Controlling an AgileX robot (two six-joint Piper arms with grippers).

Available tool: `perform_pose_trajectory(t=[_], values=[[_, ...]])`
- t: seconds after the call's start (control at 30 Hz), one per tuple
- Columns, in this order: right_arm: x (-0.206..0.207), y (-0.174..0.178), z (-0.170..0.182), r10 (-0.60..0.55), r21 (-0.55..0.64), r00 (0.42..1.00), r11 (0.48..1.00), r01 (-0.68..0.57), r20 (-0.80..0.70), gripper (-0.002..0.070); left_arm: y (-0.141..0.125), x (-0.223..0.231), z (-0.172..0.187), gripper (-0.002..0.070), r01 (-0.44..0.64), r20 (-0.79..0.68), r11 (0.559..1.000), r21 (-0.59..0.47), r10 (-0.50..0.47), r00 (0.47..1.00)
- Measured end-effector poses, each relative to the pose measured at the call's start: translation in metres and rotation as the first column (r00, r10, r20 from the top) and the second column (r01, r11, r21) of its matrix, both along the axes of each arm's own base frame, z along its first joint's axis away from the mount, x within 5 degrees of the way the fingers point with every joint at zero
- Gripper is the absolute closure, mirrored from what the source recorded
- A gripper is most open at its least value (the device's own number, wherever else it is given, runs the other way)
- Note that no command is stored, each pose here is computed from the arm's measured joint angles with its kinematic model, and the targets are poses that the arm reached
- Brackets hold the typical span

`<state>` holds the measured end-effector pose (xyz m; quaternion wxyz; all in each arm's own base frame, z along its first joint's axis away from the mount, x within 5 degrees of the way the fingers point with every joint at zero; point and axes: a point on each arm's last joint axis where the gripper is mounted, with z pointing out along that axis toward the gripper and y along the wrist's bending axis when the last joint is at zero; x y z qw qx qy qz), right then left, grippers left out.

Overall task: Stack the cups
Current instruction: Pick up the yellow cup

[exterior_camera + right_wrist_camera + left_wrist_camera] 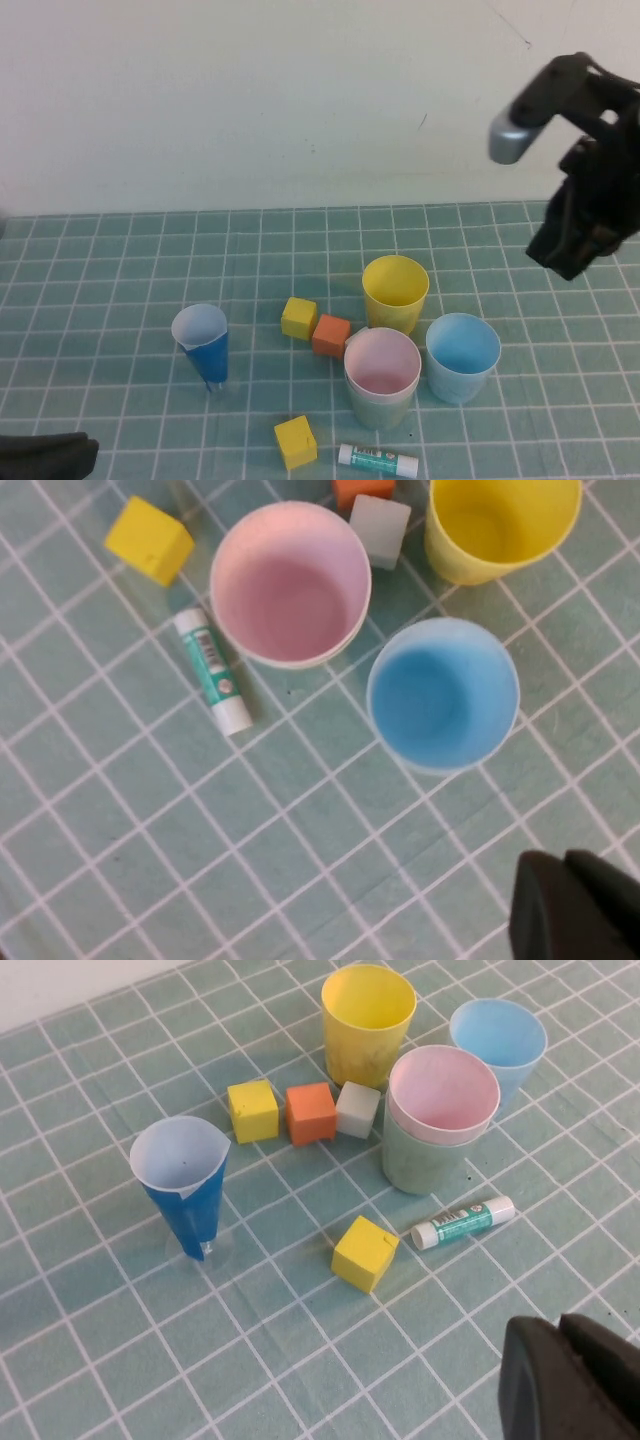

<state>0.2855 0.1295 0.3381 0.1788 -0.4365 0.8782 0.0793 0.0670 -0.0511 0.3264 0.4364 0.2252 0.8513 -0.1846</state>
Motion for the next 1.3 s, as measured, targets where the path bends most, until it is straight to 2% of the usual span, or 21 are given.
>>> perform_pose_trajectory(t=[0.13,0.2,0.27,0.43,0.5,0.57,0.7,0.9,0.97,1.03,1.13,1.2,1.3], values=[[0.039,0.027,-0.018,0.038,-0.083,0.999,0.996,-0.041,-0.038,0.0676,0.0,0.0,0.0,0.0673,0.006,0.007,1.0,0.009,-0.006,1.0],[0.061,0.037,-0.031,0.04,-0.097,0.998,0.994,-0.045,-0.056,0.065,0.0,0.0,0.0,0.0673,0.011,0.01,1.0,0.017,-0.011,1.0],[0.079,0.045,-0.043,0.037,-0.102,0.997,0.994,-0.045,-0.07,0.0586,0.001,-0.001,-0.001,0.0673,0.019,0.004,0.999,0.035,-0.02,1.0],[0.125,0.066,-0.078,-0.014,-0.091,0.996,0.996,0.006,-0.093,0.0253,0.001,-0.002,-0.003,0.0673,0.028,-0.016,0.998,0.056,-0.027,1.0],[0.14,0.073,-0.096,-0.043,-0.088,0.993,0.996,0.033,-0.106,0.0177,0.002,-0.002,-0.004,0.0673,0.032,-0.021,0.997,0.064,-0.031,0.999],[0.154,0.079,-0.109,-0.079,-0.08,0.991,0.994,0.071,-0.105,0.0146,0.002,-0.003,-0.005,0.0673,0.033,-0.026,0.997,0.068,-0.031,0.999],[0.174,0.087,-0.144,-0.124,-0.078,0.986,0.99,0.115,-0.111,0.0133,0.002,-0.004,-0.006,0.0673,0.038,-0.042,0.996,0.082,-0.035,0.999],[0.183,0.091,-0.191,-0.146,-0.119,0.974,0.985,0.126,-0.173,0.0138,0.004,-0.004,-0.007,0.0673,0.035,-0.043,0.994,0.101,-0.031,0.999],[0.183,0.091,-0.197,-0.143,-0.118,0.972,0.985,0.123,-0.186,0.0175,0.004,-0.004,-0.007,0.0673,0.034,-0.041,0.994,0.105,-0.03,0.999],[0.183,0.092,-0.202,-0.123,-0.114,0.973,0.988,0.102,-0.195,0.0284,0.004,-0.003,-0.007,0.0673,0.033,-0.04,0.993,0.109,-0.029,0.999],[0.183,0.094,-0.201,-0.109,-0.102,0.974,0.991,0.09,-0.197,0.0538,0.005,-0.003,-0.007,0.0673,0.031,-0.036,0.993,0.116,-0.027,0.999],[0.183,0.094,-0.2,-0.105,-0.098,0.976,0.991,0.087,-0.193,0.0614,0.005,-0.003,-0.007,0.0673,0.029,-0.034,0.992,0.12,-0.025,0.999],[0.182,0.094,-0.193,-0.095,-0.099,0.977,0.992,0.077,-0.192,0.0654,0.005,-0.003,-0.007,0.0673,0.028,-0.031,0.992,0.124,-0.024,0.999]])
